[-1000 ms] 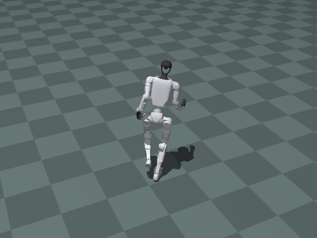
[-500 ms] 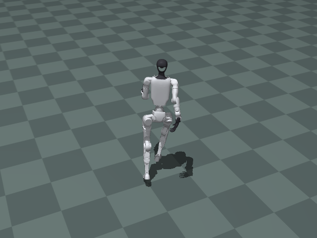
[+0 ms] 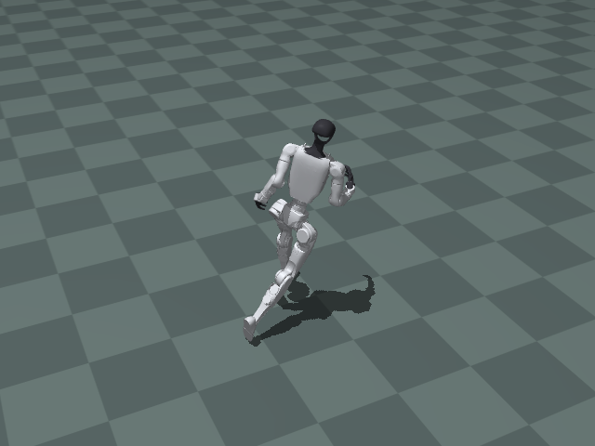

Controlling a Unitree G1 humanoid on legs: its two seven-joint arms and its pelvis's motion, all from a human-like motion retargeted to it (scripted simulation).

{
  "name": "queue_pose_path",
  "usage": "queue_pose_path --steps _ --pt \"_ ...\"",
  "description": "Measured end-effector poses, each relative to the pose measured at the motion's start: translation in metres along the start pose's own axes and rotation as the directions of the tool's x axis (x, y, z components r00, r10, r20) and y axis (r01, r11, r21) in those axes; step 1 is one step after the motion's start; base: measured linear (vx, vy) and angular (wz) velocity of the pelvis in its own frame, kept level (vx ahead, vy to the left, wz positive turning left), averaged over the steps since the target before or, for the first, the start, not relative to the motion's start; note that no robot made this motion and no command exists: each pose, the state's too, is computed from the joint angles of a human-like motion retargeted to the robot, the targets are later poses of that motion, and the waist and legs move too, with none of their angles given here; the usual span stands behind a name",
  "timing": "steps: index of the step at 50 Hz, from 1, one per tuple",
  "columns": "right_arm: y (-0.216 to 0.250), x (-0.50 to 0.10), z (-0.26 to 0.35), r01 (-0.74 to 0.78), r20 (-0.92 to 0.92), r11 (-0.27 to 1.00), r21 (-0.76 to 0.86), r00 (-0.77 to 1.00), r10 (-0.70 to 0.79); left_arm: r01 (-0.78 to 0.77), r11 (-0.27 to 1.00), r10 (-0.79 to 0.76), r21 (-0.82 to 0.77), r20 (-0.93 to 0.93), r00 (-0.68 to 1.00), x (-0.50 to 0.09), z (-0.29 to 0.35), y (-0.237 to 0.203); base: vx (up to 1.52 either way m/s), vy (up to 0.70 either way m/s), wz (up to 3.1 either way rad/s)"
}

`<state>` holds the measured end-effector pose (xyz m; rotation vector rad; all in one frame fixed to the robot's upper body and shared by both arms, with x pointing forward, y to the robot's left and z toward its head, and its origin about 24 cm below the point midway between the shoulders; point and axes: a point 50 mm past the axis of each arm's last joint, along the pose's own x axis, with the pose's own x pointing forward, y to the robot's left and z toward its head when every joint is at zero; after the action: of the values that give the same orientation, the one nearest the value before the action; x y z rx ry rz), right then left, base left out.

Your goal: Walk run

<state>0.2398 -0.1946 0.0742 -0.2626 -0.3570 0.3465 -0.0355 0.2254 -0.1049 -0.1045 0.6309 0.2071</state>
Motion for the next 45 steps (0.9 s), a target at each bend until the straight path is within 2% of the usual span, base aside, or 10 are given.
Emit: queue_pose_path --steps 5,10,12,17,25,27,30,35,41,45 --pt "0.023 -0.021 -0.025 0.081 -0.121 0.997 0.008 0.989 -0.08 0.093 0.99 -0.129 0.107 0.402 0.907 0.065 0.102 -0.01 2.46 -0.74 0.44" --pt "0.104 -0.154 -0.108 0.073 -0.679 0.948 0.31 0.714 0.167 0.174 0.97 -0.243 0.171 0.738 0.629 0.112 0.214 -0.045 2.56 -0.67 0.68" --pt "0.106 -0.209 -0.108 0.197 -0.732 0.86 0.47 0.632 0.255 0.367 0.907 -0.383 0.208 0.77 0.511 0.122 0.244 -0.086 1.86 -0.84 0.72" --pt "0.071 -0.265 -0.085 0.318 -0.806 0.883 0.345 0.582 0.105 0.416 0.835 -0.492 0.36 0.826 0.275 0.099 0.292 -0.115 1.78 -1.13 0.23" --pt "0.014 -0.163 -0.069 0.238 -0.571 0.971 0.024 0.801 -0.182 0.478 0.755 -0.594 0.449 0.777 0.209 0.069 0.283 -0.133 1.72 -0.72 -0.99" --pt "0.013 -0.119 -0.064 0.244 -0.452 0.969 0.024 0.868 -0.207 0.487 0.766 -0.604 0.419 0.727 0.326 0.079 0.253 -0.12 2.22 -0.74 -1.31" --pt "0.01 -0.097 -0.068 0.382 -0.393 0.911 0.154 0.87 -0.298 0.593 0.725 -0.687 0.351 0.418 0.594 0.079 0.142 -0.1 2.51 -1.74 -1.55" --pt "0.032 -0.041 -0.036 0.279 -0.132 0.893 0.352 0.96 -0.248 0.594 0.794 -0.602 0.127 0.299 0.741 0.056 0.085 -0.071 1.65 -0.94 -1.51" --pt "0.04 -0.034 -0.013 0.045 -0.055 0.98 0.193 0.998 -0.035 0.309 0.942 -0.335 0.133 0.42 0.843 0.052 0.104 -0.037 1.44 -0.73 -2.62" --pt "0.051 -0.038 -0.022 -0.102 -0.141 0.988 0.117 0.983 0.118 0.283 0.938 -0.348 0.203 0.518 0.782 0.07 0.144 -0.037 1.73 -0.44 -0.92"
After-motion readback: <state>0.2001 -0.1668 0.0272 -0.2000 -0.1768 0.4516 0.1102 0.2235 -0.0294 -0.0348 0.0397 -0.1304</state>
